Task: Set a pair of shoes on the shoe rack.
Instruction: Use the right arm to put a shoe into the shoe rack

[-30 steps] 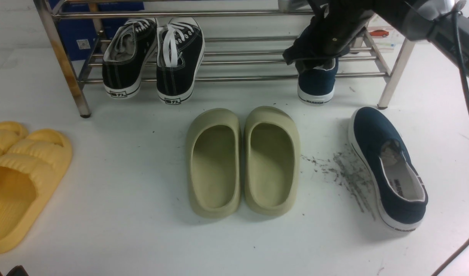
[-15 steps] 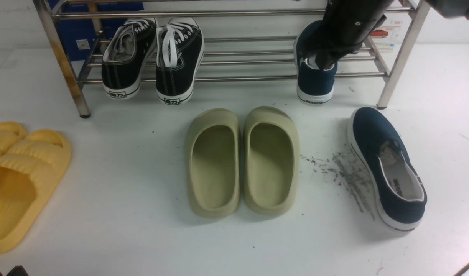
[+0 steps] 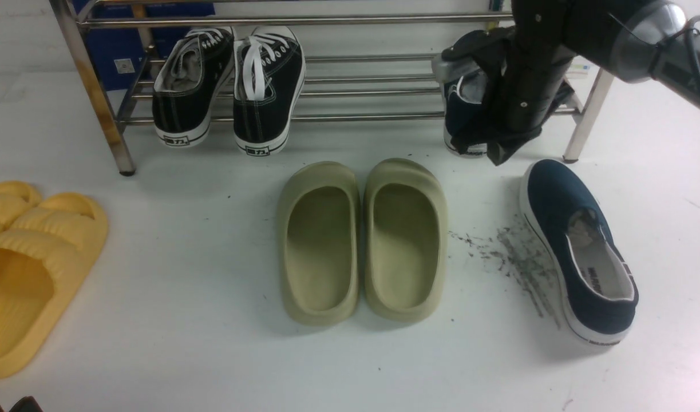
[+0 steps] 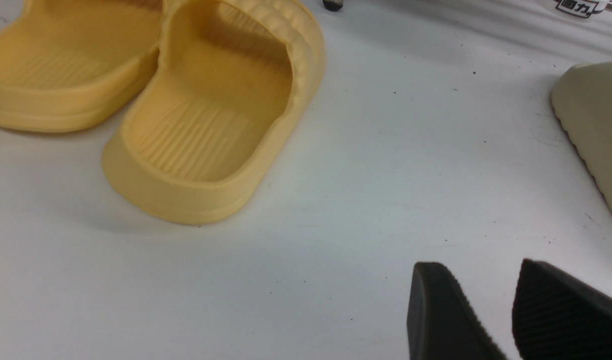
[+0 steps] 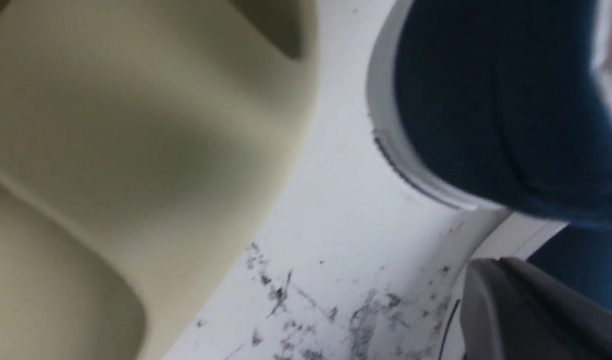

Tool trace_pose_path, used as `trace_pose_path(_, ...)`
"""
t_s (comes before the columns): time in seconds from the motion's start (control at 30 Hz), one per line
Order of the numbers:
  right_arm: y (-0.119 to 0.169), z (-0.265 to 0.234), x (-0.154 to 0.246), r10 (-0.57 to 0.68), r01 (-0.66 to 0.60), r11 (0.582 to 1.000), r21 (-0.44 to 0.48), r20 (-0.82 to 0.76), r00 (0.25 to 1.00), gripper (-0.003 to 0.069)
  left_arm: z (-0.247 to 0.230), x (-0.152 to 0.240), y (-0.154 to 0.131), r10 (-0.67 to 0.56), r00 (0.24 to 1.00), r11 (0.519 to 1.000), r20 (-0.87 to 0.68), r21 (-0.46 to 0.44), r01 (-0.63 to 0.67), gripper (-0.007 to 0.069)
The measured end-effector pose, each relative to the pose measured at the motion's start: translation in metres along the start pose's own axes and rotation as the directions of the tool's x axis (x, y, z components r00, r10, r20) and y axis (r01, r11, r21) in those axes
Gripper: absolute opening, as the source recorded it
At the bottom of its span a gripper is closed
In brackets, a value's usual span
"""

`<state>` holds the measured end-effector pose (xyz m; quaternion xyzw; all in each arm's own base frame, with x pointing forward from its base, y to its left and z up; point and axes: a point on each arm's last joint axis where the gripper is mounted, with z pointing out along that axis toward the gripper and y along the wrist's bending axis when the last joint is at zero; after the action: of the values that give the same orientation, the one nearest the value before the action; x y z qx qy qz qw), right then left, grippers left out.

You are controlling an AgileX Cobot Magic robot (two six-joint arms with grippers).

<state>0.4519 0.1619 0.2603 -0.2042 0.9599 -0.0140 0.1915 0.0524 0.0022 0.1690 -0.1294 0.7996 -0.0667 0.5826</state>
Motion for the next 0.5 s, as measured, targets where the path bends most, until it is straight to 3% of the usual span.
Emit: trace_pose_path(0.5,-0.014,-0.002,-0.013,0.106,-0.128,0.983,0.132,0.165,0.981,-0.0002,0.000,0.000,0.000,0.000,1.000,1.000,0.000,0.000,0.000,0.0238)
